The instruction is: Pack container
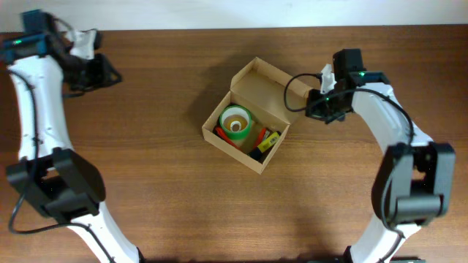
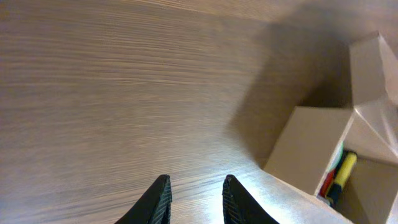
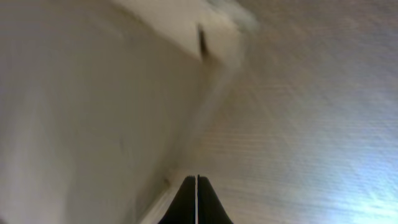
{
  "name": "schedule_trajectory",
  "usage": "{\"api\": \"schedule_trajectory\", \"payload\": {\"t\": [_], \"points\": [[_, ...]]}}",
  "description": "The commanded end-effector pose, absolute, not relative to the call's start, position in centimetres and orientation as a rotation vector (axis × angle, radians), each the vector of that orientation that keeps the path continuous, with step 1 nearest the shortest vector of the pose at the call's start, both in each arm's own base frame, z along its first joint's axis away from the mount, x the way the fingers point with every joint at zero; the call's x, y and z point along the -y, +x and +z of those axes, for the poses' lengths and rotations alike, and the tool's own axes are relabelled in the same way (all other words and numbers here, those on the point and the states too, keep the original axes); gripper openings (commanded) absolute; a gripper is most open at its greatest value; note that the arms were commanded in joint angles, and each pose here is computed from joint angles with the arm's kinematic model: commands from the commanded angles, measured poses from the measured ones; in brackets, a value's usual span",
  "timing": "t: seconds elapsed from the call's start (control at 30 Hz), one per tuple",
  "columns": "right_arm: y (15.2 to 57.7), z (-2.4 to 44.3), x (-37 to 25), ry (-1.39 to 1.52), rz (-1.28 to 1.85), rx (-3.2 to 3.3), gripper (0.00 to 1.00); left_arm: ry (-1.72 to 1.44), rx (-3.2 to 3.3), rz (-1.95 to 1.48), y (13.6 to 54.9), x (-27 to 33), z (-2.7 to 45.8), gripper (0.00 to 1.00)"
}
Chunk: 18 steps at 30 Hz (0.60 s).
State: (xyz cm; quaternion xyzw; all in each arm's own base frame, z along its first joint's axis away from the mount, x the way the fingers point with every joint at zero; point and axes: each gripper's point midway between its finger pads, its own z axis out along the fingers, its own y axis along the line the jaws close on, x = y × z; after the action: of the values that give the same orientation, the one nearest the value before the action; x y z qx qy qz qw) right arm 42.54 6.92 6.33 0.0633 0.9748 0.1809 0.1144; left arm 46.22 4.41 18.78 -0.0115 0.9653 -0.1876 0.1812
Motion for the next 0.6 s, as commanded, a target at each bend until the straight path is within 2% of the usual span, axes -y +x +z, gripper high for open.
{"api": "schedule_trajectory", "payload": {"t": [0.0, 0.1, 0.23, 0.57], "points": [[43.6, 5.8, -9.9, 0.191, 0.793, -2.808, 0.04, 0.079, -2.757, -0.465, 46.1, -2.6, 18.5, 0.27], [45.7, 6.8, -12.6, 0.103, 0.984, -2.673, 0.04, 0.127, -2.771, -0.438, 46.1, -1.2, 18.3, 0.33], [47.7, 8.1, -13.7, 0.065, 0.996, -2.575, 0.04, 0.171, -2.795, -0.360, 46.1, -0.5, 18.0, 0.41], [48.3, 10.2, -15.5, -0.016, 1.134, -2.473, 0.04, 0.196, -2.828, -0.374, 46.6, 0.0, 15.9, 0.40]]}}
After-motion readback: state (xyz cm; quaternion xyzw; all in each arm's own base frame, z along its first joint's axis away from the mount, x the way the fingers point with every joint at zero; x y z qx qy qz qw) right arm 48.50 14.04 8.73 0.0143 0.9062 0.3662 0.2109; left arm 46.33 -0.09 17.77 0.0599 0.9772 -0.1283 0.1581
